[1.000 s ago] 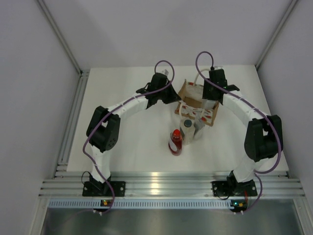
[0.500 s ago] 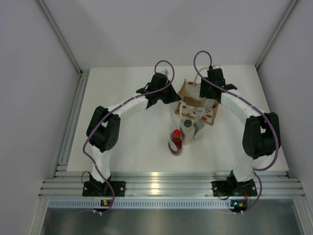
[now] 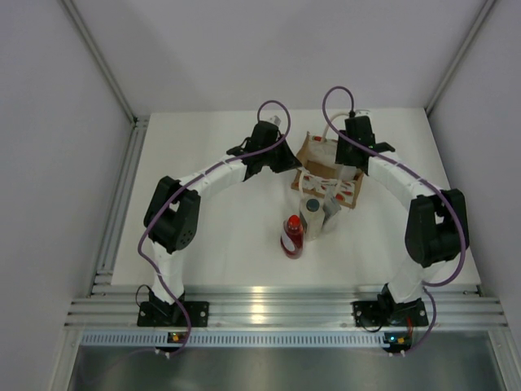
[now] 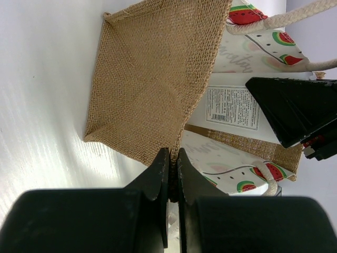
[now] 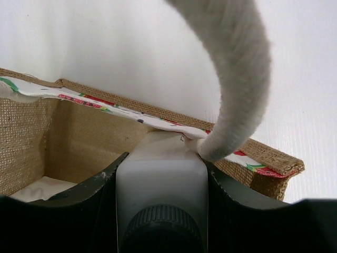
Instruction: Take the personal care products out of the canvas bag
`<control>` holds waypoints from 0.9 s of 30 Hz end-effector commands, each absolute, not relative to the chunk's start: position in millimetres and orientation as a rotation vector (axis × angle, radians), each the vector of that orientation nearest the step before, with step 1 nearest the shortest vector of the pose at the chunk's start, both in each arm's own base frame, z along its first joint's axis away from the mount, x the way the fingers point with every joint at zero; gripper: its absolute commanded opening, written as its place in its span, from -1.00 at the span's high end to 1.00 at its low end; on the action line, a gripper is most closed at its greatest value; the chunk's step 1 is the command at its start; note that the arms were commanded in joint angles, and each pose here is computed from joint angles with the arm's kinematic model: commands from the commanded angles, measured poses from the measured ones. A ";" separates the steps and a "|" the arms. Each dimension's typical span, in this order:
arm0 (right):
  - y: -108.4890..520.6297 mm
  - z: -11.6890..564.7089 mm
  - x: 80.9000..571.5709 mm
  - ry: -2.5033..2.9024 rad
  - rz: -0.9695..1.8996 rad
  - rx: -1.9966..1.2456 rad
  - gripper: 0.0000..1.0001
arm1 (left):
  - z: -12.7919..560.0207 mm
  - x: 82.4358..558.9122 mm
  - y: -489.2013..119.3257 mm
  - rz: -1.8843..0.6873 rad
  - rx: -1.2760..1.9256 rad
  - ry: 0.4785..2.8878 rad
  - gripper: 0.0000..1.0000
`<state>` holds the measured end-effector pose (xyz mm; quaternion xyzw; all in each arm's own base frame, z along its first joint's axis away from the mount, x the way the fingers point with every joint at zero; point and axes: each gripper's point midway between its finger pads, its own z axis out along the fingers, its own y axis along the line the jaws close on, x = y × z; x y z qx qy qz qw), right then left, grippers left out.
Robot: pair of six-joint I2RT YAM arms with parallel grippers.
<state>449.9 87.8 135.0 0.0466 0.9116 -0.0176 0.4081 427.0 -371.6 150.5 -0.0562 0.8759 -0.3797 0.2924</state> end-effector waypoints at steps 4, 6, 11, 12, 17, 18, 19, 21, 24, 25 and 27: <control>88.4 126.0 438.1 2.323 -0.038 0.147 1.00 | 189.7 435.5 -374.5 -1.068 -0.138 2.238 1.00; 92.4 136.3 439.2 2.302 -0.010 0.150 1.00 | 188.6 436.1 -374.0 -1.069 -0.145 2.240 1.00; 98.0 173.3 445.5 2.221 0.031 0.145 1.00 | 189.7 435.4 -373.8 -1.067 -0.148 2.238 1.00; 98.3 177.9 446.3 2.212 0.033 0.139 1.00 | 190.3 436.0 -373.2 -1.062 -0.149 2.234 1.00; 98.0 206.8 446.5 2.166 0.044 0.125 1.00 | 190.5 435.9 -371.9 -1.056 -0.151 2.232 1.00; 98.1 211.0 445.9 2.161 0.048 0.126 1.00 | 190.5 436.5 -371.2 -1.055 -0.153 2.232 1.00; 97.6 215.8 446.2 2.151 0.048 0.128 1.00 | 190.3 436.3 -371.2 -1.055 -0.155 2.234 1.00; 95.8 224.8 444.7 2.136 0.047 0.129 1.00 | 189.2 436.1 -371.4 -1.057 -0.157 2.236 1.00; 94.1 234.2 443.8 2.123 0.036 0.123 1.00 | 189.2 436.1 -371.5 -1.058 -0.159 2.236 1.00; 94.7 238.2 444.3 2.116 0.040 0.119 1.00 | 188.5 435.9 -371.3 -1.056 -0.158 2.238 1.00; 94.5 242.1 443.5 2.112 0.042 0.120 1.00 | 189.2 436.3 -371.3 -1.056 -0.158 2.236 1.00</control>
